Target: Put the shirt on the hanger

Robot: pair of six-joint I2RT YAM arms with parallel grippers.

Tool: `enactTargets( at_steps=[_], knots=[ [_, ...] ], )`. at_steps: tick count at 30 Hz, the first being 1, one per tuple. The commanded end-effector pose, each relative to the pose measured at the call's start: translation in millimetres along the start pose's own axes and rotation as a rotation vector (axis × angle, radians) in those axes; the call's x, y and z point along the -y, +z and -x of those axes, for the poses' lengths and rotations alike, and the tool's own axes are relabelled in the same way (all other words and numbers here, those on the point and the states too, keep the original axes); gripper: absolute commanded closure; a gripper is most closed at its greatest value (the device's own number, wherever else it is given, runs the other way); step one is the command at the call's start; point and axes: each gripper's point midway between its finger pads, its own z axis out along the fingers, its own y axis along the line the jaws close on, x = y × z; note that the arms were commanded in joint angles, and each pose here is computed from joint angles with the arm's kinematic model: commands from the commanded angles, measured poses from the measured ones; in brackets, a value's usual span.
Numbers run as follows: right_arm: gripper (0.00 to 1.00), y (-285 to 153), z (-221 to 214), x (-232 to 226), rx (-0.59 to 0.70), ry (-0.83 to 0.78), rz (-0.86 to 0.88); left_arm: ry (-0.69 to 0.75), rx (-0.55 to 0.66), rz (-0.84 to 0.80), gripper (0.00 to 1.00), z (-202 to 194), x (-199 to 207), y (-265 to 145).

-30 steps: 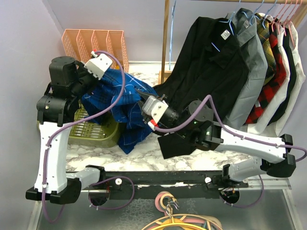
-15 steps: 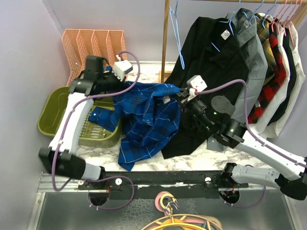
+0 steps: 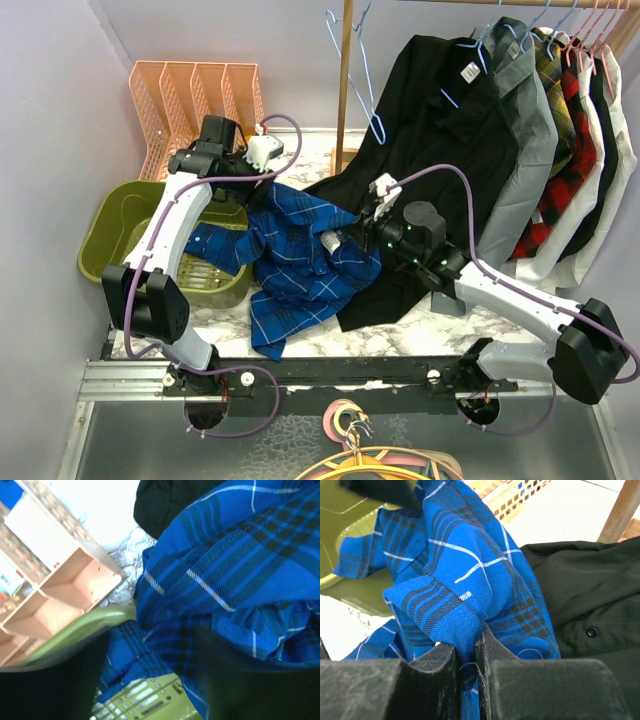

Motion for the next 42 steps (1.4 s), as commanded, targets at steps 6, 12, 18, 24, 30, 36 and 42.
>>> enactTargets(
  at_steps=[6,12,18,24,30,36,42],
  knots=[
    [0.84,20.5,0.0,65.1,-0.033,0.247,-0.095,0.156,0.040,0.221,0.01,17.0,-8.2,-102.9],
    [0.86,27.9,-19.0,95.0,-0.081,0.291,-0.154,0.317,0.063,0.009,0.01,10.4,53.1,-122.8],
    [0.86,32.8,-23.1,104.0,-0.108,0.279,-0.172,0.512,-0.077,0.062,0.01,-0.4,92.4,-79.9],
    [0.77,30.2,-24.6,100.2,-0.118,0.280,-0.148,0.710,-0.148,-0.021,0.01,-5.8,139.1,-42.8],
    [0.76,22.1,-26.3,91.6,-0.117,0.281,-0.116,0.864,-0.161,0.038,0.01,-13.5,132.4,-8.6],
    [0.76,17.1,-24.9,90.0,-0.115,0.273,-0.117,0.927,-0.217,0.012,0.01,-42.8,130.5,21.1],
    [0.80,15.8,-25.1,86.0,-0.121,0.277,-0.099,0.893,-0.208,0.101,0.71,-37.0,120.0,42.0]
  ],
)
